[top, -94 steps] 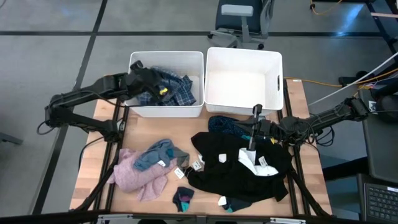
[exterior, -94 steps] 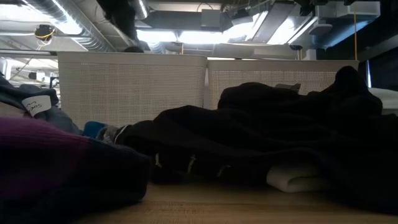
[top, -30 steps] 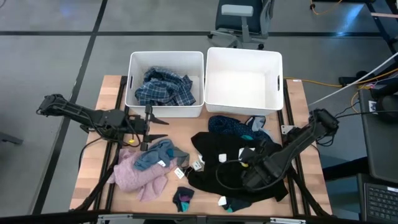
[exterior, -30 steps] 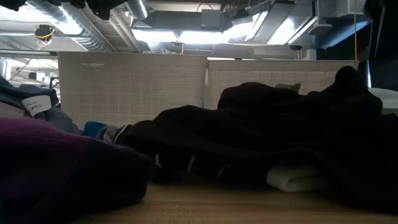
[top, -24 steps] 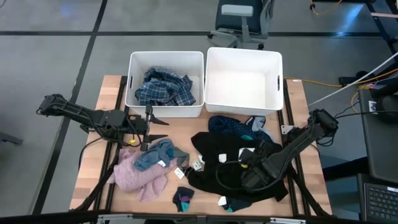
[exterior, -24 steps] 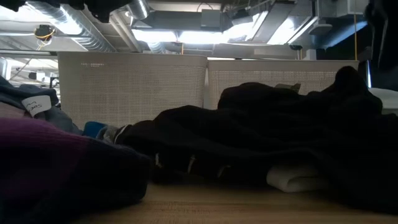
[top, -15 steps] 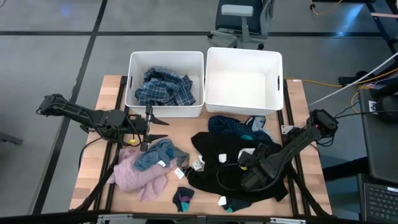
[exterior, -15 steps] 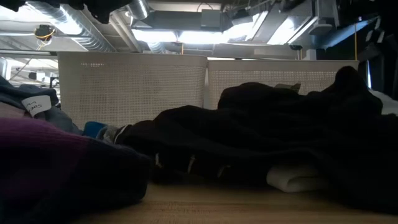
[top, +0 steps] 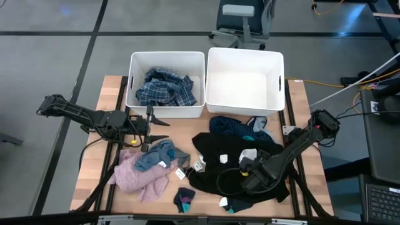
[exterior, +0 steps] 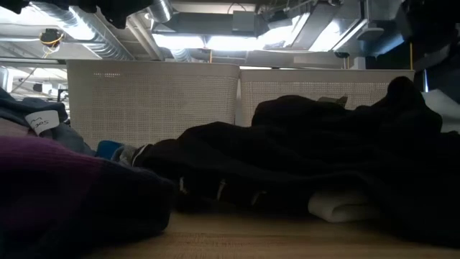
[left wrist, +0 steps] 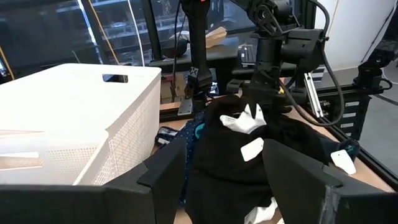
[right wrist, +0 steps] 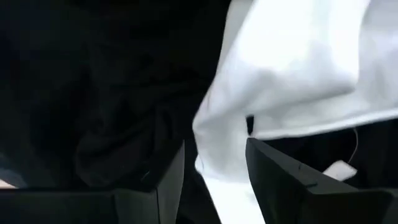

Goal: Sort clothes
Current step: Put the white sock into the right white bin

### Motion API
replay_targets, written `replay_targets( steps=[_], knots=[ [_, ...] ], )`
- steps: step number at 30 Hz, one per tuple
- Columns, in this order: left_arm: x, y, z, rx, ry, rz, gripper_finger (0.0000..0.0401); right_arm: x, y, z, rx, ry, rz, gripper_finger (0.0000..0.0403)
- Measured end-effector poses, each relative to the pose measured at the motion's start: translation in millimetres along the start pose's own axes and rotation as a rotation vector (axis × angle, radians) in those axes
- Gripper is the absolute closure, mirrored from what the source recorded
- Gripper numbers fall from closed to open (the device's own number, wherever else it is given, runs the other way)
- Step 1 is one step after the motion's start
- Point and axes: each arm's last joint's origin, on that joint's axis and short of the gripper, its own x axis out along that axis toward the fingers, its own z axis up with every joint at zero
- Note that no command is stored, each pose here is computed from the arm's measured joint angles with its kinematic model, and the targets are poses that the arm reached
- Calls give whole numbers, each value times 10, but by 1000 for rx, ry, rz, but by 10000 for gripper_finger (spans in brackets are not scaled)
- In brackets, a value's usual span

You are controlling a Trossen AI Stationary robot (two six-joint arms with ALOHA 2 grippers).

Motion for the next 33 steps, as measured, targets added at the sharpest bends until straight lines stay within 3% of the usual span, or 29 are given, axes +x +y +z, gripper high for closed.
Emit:
replay_targets(
  steps=[6,15,19,26,33],
  knots=[
    [0,0,0,-5,0,0,198,4,-2,53,4,-163,-55,231],
    [0,-1,-7,-5,7,-1,198,116,0,63,-53,-180,-130,235],
    [0,-1,-9,-5,8,-1,198,218,-50,44,-70,-189,-184,271],
    [0,-1,-9,-4,8,-1,198,216,-61,31,-126,-171,-198,388],
    [0,-1,-9,-8,8,-1,198,-190,-29,106,-177,-233,-272,376]
  ],
)
